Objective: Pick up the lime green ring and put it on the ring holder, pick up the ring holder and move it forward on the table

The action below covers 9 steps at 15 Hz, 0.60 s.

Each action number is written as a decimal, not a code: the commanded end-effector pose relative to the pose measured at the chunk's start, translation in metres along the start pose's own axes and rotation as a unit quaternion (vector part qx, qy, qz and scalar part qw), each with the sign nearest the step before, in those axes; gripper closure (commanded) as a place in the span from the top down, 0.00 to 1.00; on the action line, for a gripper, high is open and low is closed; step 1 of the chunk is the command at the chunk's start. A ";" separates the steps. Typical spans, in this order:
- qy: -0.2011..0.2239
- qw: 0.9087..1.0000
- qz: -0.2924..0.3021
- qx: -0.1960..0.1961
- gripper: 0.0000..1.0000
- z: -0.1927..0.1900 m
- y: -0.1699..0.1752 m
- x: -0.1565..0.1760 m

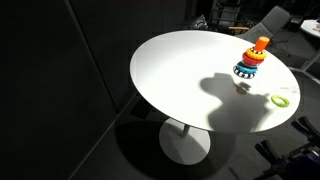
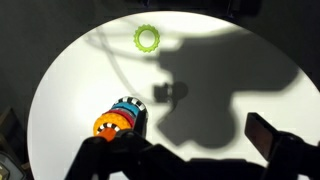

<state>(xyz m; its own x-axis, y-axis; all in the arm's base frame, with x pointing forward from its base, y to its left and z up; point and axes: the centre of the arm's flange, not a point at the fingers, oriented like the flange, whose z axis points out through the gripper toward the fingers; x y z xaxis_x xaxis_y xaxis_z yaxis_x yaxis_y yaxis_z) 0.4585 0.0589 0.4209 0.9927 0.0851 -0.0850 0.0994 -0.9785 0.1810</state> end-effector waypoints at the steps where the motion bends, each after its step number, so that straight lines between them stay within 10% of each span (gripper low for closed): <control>1: -0.001 1.000 0.024 -0.007 1.00 0.024 0.007 0.009; 9: -0.002 0.998 0.053 0.017 1.00 0.082 0.020 0.016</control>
<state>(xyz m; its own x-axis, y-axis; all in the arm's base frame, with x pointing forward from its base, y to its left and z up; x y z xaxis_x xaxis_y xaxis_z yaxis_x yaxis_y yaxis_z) 0.4718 0.0348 0.3575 0.9954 0.0197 -0.0940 0.0345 -0.9867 0.1586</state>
